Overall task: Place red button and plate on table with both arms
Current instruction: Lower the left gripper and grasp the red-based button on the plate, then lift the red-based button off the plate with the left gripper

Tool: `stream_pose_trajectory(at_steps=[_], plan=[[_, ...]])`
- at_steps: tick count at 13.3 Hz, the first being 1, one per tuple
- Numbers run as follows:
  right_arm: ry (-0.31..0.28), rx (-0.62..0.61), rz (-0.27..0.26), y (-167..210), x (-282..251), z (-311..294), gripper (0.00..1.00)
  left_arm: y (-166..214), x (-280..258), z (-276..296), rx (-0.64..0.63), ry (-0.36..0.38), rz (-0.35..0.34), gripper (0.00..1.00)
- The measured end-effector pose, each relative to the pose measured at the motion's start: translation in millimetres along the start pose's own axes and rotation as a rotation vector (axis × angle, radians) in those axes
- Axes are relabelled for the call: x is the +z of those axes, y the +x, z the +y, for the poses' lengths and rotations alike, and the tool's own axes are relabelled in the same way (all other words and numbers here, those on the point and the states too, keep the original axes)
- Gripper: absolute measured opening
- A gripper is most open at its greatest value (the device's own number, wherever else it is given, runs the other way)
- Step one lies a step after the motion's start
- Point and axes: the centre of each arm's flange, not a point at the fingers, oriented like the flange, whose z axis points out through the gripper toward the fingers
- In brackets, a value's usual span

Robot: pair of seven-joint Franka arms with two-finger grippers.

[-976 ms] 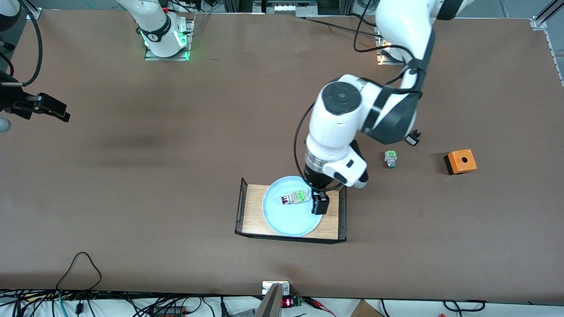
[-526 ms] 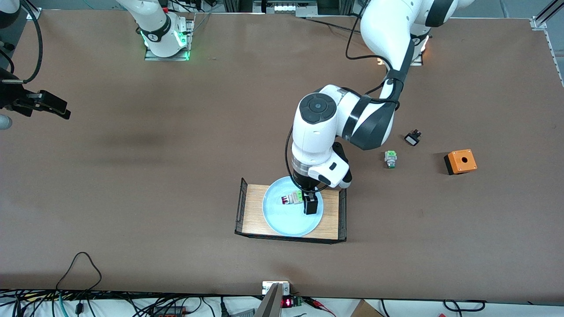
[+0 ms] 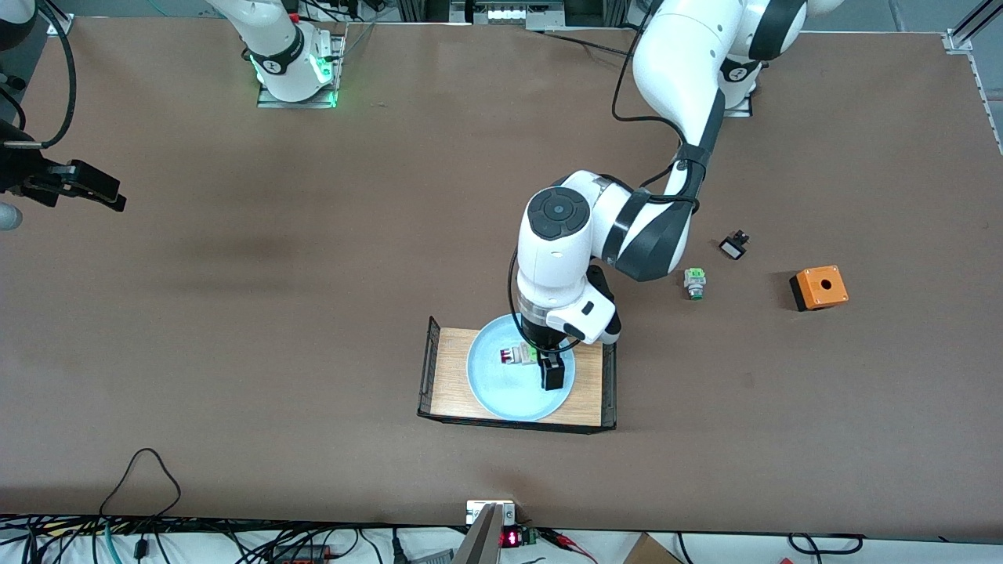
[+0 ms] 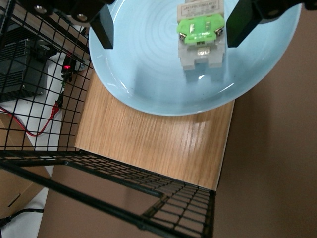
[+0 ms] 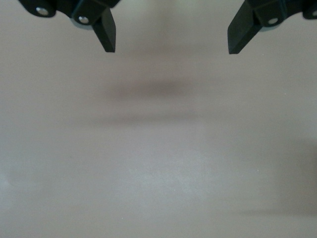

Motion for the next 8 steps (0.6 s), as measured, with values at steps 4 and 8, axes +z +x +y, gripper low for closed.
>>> stream_pose_trajectory(at_steps=[4,8], plan=[[0.0,0.0,0.0,0.0,0.1,0.0,1.0,-5.9,3.8,-6.5,0.01,0.0,0.001,1.0],[0.0,0.0,-0.001,0.0,0.6,0.2,1.0,-11.9,10.4,-15.0,0.025,-0.002,0.012,0.96]])
